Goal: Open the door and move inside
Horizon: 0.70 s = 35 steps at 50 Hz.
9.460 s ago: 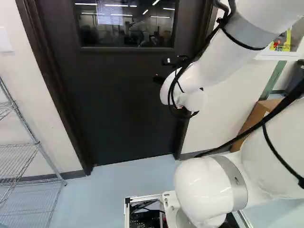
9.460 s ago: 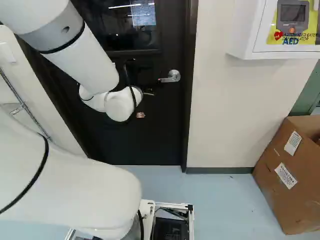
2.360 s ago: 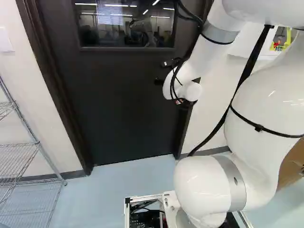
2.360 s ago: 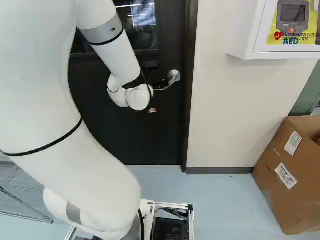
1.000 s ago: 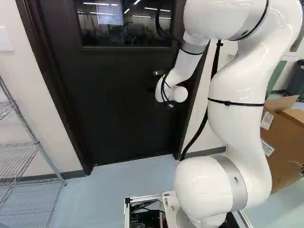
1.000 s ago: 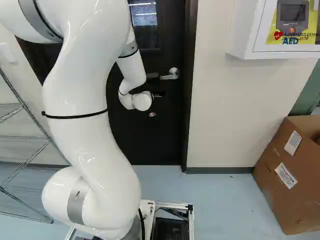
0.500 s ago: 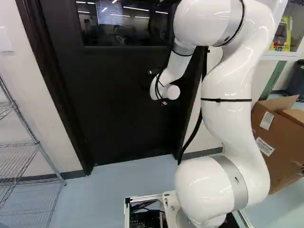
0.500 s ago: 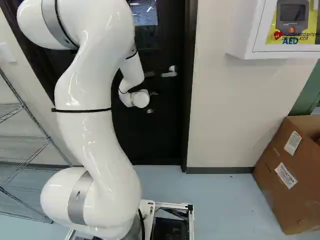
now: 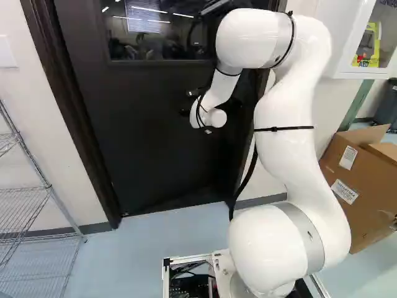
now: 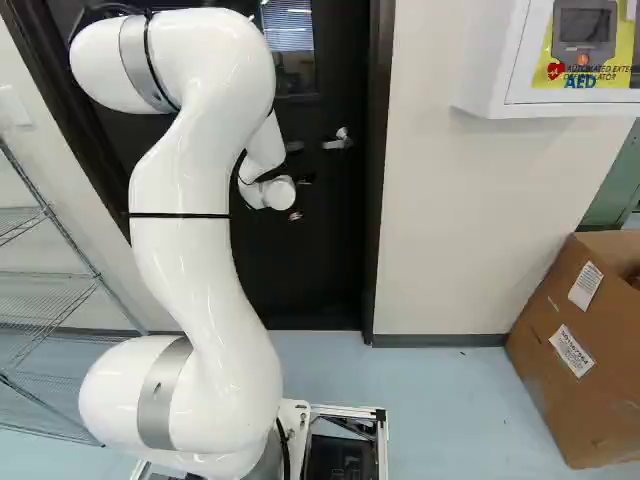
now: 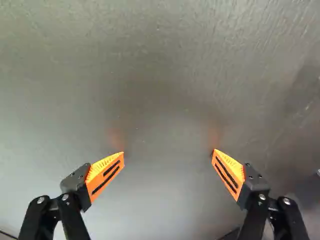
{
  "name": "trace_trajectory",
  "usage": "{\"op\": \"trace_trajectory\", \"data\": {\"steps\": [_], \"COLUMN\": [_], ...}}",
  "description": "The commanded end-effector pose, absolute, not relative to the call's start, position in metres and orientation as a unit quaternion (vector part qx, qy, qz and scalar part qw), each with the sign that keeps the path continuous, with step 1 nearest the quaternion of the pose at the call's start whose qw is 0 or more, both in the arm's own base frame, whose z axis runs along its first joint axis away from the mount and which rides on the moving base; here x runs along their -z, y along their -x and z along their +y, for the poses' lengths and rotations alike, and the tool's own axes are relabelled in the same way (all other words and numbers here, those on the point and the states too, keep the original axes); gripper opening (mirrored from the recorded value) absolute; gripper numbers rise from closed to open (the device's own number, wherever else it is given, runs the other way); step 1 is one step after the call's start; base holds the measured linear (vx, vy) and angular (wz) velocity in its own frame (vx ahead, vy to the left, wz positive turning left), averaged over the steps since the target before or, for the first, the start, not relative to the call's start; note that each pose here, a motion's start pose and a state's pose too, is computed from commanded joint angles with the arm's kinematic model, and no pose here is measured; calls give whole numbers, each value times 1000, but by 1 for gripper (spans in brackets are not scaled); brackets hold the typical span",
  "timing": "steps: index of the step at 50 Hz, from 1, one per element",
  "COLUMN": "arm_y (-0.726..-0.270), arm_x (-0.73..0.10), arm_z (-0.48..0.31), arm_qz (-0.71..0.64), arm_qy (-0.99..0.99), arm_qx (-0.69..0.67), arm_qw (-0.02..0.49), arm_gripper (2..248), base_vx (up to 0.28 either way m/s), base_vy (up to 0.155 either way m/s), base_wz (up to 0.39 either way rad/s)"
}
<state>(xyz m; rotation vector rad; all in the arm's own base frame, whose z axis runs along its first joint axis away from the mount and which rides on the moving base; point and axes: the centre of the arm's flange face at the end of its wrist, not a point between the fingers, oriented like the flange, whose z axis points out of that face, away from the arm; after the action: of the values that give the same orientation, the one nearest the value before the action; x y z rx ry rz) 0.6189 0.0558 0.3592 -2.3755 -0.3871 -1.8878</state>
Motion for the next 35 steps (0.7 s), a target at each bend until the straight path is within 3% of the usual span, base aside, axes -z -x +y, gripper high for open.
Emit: {"op": "trace_trajectory", "data": {"steps": [35], "arm_y": [-686], "arm_x": [-346], "arm_z": [93], "arm_qz": [-169], "arm_qy": [750], "arm_qx": [637], "arm_qw": [57], "arm_gripper": [247], "base_vx": [0], "base_vy": [0], "base_wz": [0]}}
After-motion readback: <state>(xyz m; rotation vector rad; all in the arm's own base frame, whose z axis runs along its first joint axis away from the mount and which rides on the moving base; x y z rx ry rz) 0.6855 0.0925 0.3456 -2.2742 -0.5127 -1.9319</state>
